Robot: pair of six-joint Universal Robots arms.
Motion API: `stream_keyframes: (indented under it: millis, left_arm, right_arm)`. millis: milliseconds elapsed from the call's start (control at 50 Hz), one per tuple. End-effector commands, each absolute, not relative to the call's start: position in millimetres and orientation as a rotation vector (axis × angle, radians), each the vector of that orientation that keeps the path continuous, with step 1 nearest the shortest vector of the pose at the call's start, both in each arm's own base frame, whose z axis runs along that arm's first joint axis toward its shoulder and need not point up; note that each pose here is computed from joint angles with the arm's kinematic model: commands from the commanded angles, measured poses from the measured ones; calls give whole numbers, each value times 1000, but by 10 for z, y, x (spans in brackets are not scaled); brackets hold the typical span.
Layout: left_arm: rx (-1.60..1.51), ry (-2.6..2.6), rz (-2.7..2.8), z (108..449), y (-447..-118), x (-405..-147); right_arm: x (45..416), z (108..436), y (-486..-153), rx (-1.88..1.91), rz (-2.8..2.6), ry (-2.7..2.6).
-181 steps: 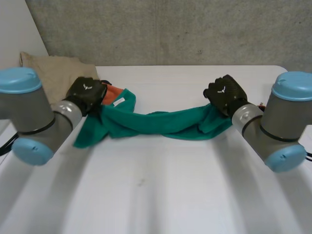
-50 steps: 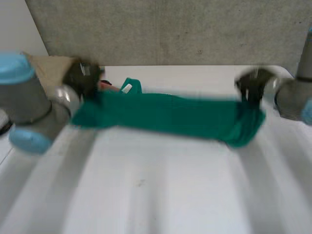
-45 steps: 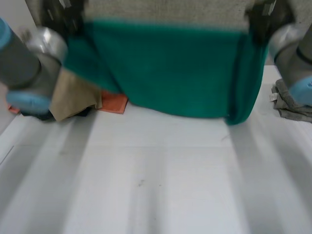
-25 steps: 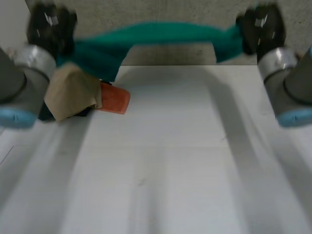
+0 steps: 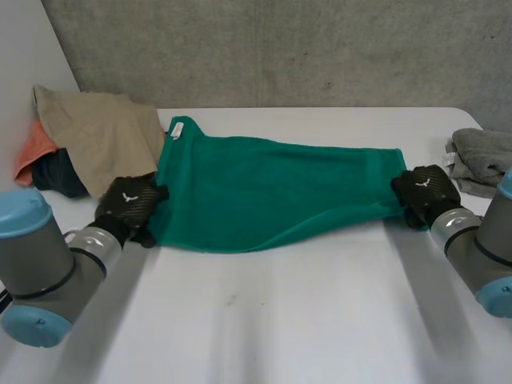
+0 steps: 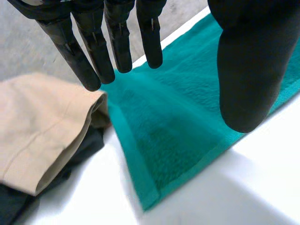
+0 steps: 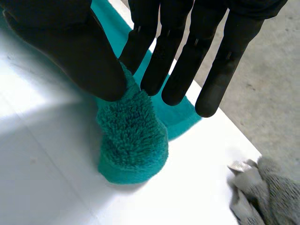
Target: Fold the laundry.
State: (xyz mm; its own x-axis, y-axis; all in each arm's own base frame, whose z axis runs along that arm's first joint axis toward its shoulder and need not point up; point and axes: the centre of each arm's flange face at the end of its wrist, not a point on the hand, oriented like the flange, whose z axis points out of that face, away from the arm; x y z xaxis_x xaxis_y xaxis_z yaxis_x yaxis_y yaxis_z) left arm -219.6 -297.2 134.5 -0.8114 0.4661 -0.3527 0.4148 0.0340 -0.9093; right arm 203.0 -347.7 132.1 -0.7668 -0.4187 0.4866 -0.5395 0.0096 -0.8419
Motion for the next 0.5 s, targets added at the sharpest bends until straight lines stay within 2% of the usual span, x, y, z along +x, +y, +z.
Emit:
stream_keyframes:
  millis: [20,180,500]
  left_arm:
    - [-759,-2323,1788,1364,-3016,-1968]
    - [-771,-2311,1730,1305,-3068,-1906]
    - [-1071,-2275,1806,1124,-3288,-2050]
  right_arm:
    - [1973,1294,-3516,999,1846,-2187]
    - [2009,1295,-3484,1012,1842,-2201]
    - [2006,1290,-3466,1013,1833,-2212]
